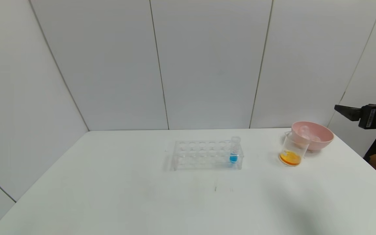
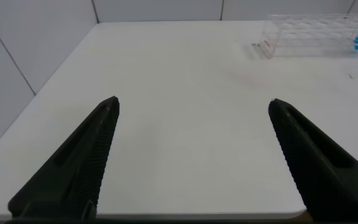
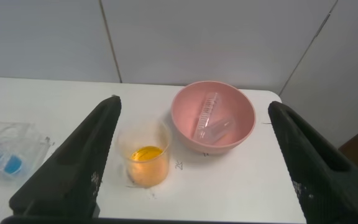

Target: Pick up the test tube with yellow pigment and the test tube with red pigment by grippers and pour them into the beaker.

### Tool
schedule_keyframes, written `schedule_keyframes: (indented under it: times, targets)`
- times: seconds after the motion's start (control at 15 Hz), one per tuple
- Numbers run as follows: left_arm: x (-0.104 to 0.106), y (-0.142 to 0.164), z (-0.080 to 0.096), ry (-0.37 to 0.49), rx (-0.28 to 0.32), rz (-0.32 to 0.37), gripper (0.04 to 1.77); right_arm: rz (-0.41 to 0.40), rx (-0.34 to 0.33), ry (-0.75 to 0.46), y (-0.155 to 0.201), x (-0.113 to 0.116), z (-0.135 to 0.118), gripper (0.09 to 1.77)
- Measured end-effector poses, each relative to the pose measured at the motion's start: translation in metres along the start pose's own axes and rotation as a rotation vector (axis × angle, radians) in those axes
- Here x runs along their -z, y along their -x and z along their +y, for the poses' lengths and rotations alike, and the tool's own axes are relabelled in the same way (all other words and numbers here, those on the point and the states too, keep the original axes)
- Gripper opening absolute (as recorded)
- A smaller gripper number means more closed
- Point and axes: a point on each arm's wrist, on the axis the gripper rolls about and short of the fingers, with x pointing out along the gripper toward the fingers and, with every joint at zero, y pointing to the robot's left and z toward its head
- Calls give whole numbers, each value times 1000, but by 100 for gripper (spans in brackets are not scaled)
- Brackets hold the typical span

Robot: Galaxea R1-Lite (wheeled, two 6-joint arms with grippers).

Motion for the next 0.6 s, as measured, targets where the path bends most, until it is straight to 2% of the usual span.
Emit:
schedule_keyframes:
  times: [0.33, 0.6]
  targets:
    - [0, 0, 0, 0, 0, 0, 172, -125, -63, 29, 89, -9, 23, 170]
    - [0, 0, 0, 0, 0, 0, 172, -214, -130, 35, 152, 4, 35, 170]
